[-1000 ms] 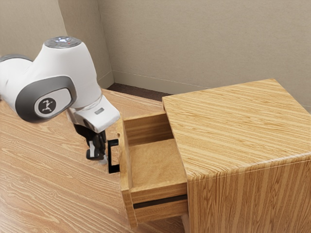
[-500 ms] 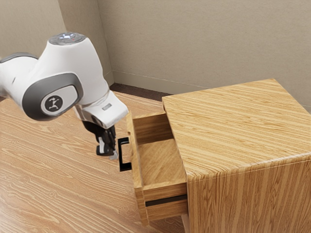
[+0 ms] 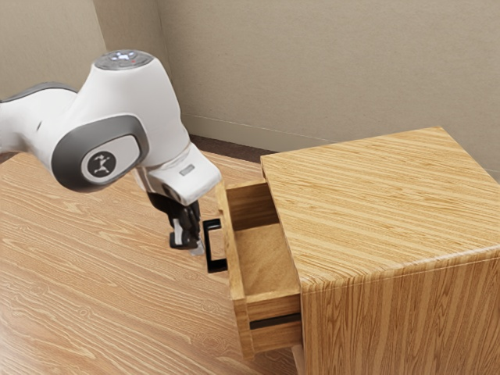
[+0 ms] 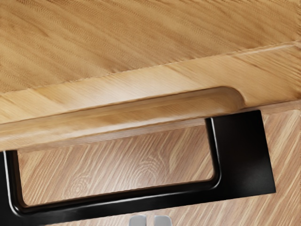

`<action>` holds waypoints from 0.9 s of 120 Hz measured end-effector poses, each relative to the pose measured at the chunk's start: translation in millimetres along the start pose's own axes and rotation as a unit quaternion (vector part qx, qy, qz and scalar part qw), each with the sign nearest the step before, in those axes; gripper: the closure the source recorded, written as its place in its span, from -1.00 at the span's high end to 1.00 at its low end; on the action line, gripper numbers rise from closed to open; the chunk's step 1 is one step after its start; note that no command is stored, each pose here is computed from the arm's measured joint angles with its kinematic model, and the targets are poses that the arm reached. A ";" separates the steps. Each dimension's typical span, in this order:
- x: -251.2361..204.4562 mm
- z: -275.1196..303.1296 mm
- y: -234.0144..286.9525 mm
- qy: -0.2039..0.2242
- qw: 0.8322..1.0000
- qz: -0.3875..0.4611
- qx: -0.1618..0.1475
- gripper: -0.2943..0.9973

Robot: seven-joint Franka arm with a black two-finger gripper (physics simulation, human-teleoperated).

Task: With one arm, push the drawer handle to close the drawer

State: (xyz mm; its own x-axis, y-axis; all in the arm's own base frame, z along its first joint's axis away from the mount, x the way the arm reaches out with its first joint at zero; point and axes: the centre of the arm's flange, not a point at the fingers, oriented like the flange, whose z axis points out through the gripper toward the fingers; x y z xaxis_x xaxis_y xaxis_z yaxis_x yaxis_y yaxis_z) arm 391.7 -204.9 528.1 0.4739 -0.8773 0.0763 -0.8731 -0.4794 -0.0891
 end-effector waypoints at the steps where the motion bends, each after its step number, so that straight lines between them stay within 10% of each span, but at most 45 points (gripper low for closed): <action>1: 0.4 0.1 0.3 0.000 1.000 0.000 0.000 -0.66; 108: 45.1 5.8 -12.0 0.016 1.000 0.018 -0.007 -0.67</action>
State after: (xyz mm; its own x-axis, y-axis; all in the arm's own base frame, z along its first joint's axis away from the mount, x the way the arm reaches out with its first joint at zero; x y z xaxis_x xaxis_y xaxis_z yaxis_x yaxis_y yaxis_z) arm 424.2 -238.9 526.8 0.4379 -0.8930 0.1042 -0.8915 -0.4463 -0.0777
